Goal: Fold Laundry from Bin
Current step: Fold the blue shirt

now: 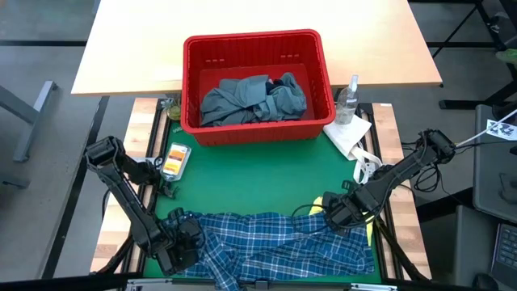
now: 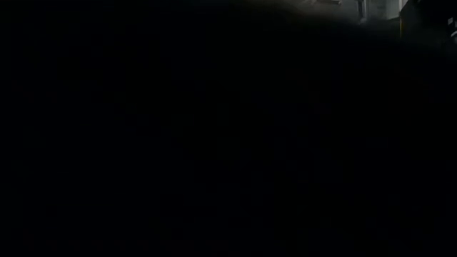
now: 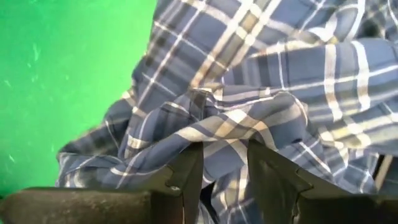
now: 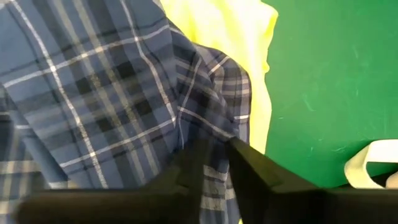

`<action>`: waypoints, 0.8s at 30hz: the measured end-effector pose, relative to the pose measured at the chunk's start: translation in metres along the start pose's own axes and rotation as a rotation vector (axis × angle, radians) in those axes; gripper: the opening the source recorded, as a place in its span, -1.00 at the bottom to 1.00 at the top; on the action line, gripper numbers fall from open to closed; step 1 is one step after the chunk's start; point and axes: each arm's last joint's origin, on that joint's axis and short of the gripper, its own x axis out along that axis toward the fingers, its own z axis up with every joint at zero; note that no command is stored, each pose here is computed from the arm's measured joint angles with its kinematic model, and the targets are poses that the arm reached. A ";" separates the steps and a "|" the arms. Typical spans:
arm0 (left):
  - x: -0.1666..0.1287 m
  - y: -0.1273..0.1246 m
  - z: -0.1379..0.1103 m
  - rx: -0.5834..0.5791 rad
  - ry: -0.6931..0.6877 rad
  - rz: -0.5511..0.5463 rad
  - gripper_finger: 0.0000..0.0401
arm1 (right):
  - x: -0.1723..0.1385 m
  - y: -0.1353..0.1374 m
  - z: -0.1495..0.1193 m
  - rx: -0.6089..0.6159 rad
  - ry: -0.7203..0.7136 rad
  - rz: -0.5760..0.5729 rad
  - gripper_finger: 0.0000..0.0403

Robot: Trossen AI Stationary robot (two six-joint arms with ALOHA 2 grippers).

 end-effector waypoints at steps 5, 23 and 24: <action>0.005 0.004 -0.004 -0.037 -0.014 0.024 -0.42 | 0.000 -0.001 0.001 0.000 -0.027 -0.022 -0.95; 0.029 0.039 -0.055 -0.165 0.264 0.180 -0.62 | -0.002 -0.008 -0.013 0.057 0.250 -0.009 -0.98; 0.031 0.042 -0.059 -0.178 0.275 0.195 -0.63 | -0.002 -0.009 -0.015 0.070 0.274 -0.013 -0.99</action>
